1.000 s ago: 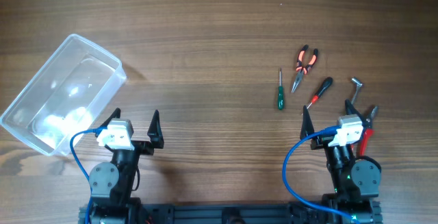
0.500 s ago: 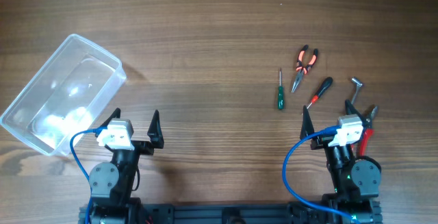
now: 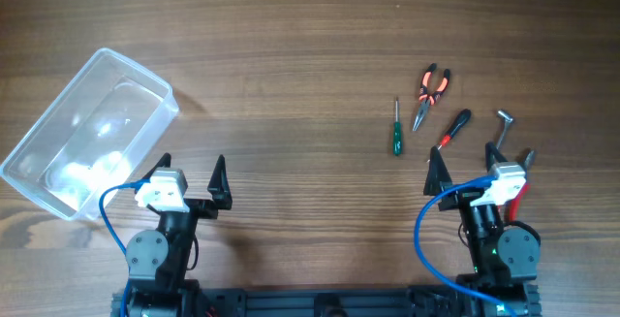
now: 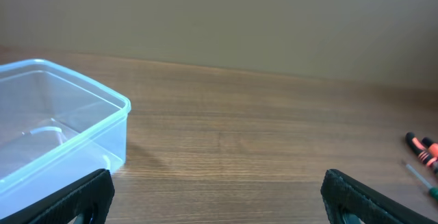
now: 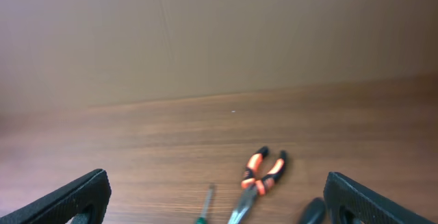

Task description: Pack container

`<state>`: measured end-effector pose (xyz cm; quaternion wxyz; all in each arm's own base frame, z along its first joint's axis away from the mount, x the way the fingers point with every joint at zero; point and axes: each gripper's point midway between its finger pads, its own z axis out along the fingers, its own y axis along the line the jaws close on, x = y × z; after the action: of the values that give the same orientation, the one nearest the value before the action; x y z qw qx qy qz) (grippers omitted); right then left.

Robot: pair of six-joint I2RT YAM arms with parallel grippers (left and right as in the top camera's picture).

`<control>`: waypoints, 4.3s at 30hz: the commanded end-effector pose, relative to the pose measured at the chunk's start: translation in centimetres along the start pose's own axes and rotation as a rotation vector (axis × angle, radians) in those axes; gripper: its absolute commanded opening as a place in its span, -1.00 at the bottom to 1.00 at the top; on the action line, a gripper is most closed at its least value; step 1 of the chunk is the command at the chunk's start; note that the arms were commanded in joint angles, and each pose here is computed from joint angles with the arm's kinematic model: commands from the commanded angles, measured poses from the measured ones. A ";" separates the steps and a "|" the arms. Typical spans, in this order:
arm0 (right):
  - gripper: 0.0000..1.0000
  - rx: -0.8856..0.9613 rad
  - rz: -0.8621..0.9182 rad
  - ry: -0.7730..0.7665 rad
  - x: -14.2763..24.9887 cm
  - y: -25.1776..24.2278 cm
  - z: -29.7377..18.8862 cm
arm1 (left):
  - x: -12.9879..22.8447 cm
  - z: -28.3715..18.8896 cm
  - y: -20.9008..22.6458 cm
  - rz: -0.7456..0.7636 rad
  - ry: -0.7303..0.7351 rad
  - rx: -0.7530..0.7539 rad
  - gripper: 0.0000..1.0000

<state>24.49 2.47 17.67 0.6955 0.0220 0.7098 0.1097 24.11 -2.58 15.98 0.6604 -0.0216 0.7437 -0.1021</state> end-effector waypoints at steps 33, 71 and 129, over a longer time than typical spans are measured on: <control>0.99 -0.042 -0.007 1.169 1.4 2.0 5.8 | -11.5 -4.9 13.7 -0.629 0.739 -0.856 0.99; 0.99 0.006 -0.034 1.197 1.7 1.1 5.2 | 0.2 -4.3 28.3 -0.756 1.055 -1.041 0.99; 1.00 -0.006 -0.049 1.216 1.9 1.1 4.7 | 6.0 -4.4 29.0 -0.842 1.025 -1.018 -0.92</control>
<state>28.53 4.61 15.32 0.1579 -0.0528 0.9811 0.0982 21.98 25.54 5.90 0.0607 -0.5389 0.8399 0.0221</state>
